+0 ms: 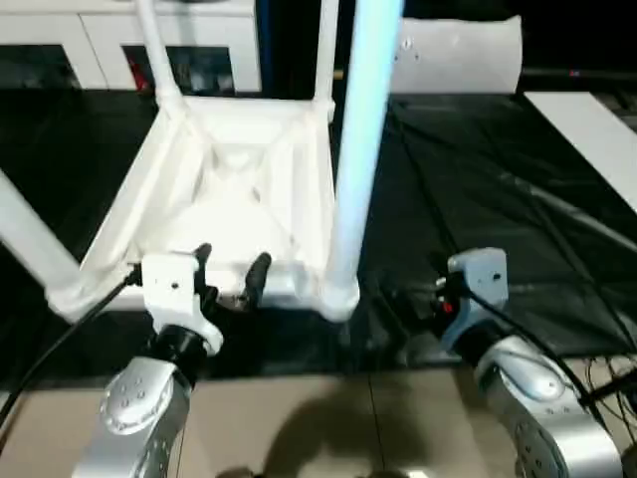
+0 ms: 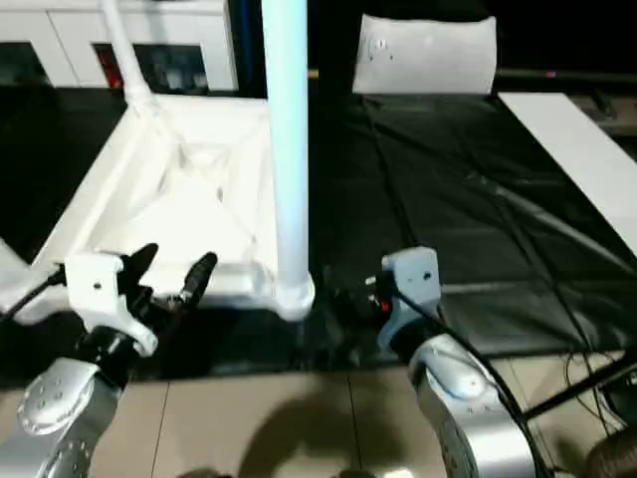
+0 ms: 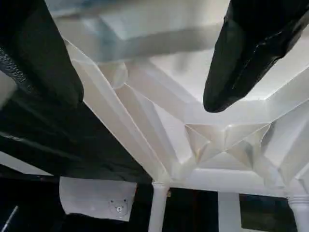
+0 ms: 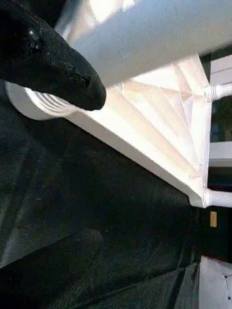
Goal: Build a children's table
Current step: Move to table
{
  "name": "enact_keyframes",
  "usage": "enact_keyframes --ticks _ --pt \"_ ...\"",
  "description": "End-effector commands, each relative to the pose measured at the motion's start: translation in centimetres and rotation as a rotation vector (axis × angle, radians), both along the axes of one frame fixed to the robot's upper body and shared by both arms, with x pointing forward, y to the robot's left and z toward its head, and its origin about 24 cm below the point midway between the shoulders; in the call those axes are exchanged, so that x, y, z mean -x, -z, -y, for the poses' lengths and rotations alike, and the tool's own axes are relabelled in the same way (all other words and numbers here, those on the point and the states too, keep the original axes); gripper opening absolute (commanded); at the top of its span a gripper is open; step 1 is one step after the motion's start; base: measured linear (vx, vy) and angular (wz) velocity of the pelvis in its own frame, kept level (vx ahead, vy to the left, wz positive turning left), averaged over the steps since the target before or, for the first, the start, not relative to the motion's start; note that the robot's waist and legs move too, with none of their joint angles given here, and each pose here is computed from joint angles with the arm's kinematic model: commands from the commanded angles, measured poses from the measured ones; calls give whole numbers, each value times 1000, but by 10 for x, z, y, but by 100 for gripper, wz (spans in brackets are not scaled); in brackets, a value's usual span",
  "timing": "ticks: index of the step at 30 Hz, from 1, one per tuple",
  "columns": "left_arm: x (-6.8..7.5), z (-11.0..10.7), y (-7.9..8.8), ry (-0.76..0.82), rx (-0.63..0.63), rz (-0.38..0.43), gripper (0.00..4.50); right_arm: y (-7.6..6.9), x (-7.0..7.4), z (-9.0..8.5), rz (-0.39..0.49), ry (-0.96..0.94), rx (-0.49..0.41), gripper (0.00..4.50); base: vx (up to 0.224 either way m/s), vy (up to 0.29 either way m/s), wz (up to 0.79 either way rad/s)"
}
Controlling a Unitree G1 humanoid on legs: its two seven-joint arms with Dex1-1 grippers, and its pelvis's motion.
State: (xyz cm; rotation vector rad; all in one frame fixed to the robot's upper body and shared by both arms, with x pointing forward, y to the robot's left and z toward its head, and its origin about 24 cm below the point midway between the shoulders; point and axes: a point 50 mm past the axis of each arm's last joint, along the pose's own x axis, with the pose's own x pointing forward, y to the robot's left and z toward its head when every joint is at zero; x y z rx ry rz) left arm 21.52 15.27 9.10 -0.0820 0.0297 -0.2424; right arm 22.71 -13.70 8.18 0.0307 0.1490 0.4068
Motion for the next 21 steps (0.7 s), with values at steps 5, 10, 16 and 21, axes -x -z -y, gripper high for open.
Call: enact_keyframes --ticks 5,10,16,21 --pt "4 1 -1 -7 -10 1 436 -5 1 3 25 19 0 450 136 15 5" --pt "5 2 0 0 -7 -3 436 -2 -1 7 1 63 11 450 158 -12 29" --pt "8 3 3 28 -14 -20 436 -1 -1 15 5 128 30 450 107 -21 41" --pt "9 2 5 57 -13 -23 436 3 2 20 -2 160 54 450 -33 -44 8"
